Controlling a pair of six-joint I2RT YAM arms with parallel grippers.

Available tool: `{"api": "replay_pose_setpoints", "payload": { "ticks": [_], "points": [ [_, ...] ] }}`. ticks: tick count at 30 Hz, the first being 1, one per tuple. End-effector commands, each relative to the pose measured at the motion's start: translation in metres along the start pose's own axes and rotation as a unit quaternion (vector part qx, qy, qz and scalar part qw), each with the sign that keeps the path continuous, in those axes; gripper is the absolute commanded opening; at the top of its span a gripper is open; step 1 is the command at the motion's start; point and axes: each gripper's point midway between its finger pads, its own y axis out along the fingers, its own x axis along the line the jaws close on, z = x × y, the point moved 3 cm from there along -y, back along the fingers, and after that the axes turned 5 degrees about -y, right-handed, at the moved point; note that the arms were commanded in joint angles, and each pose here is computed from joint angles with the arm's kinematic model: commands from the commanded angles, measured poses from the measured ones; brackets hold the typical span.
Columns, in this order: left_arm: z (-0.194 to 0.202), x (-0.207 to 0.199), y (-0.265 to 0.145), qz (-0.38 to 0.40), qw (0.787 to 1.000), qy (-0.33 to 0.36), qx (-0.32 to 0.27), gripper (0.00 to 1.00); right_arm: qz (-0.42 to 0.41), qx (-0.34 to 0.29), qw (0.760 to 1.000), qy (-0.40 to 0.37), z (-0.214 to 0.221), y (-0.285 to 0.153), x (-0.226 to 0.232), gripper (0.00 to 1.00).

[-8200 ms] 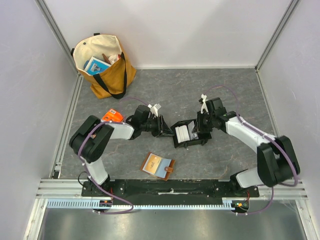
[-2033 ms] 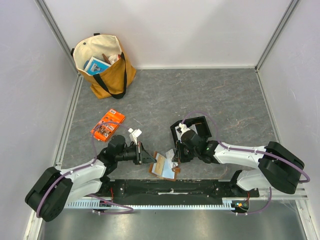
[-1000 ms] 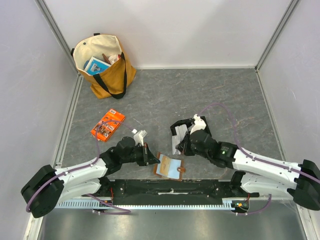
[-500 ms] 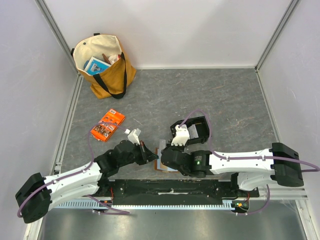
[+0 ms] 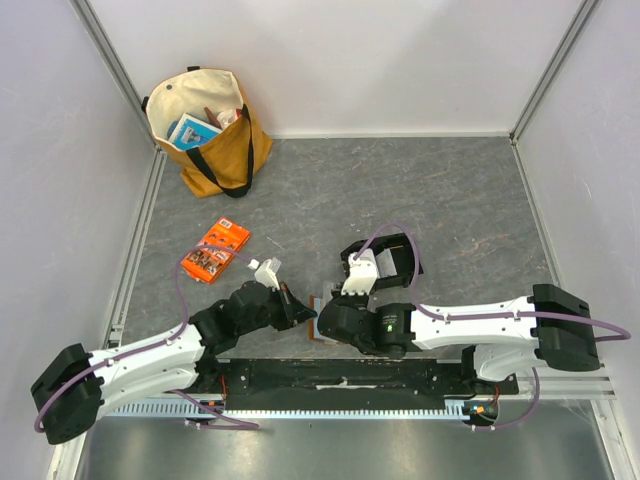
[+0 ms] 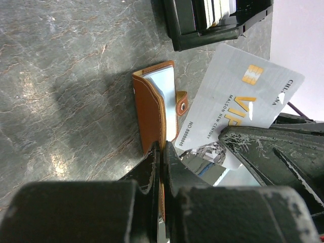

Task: Put the credit cards into the card holder
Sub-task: Insert the credit card into the card slot.

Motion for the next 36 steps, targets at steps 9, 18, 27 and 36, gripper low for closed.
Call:
{"api": "replay_pose_setpoints", "payload": {
  "ticks": [9, 18, 27, 36],
  "points": [
    [-0.011, -0.025, 0.000, 0.030, 0.999, -0.013, -0.020, 0.02, -0.012, -0.016, 1.000, -0.003, -0.005, 0.003, 0.022, 0.00],
    [-0.011, -0.023, -0.001, 0.027, 0.999, -0.011, -0.021, 0.02, 0.025, -0.008, 0.999, -0.039, -0.001, 0.004, 0.011, 0.00],
    [-0.008, 0.003, -0.002, -0.016, 0.999, 0.003, -0.027, 0.02, 0.050, -0.006, 0.997, -0.050, -0.005, -0.006, -0.020, 0.00],
    [0.008, 0.048, 0.000, -0.086, 0.996, 0.024, -0.003, 0.02, -0.044, 0.078, 0.996, 0.001, 0.010, 0.009, -0.046, 0.00]
  ]
}}
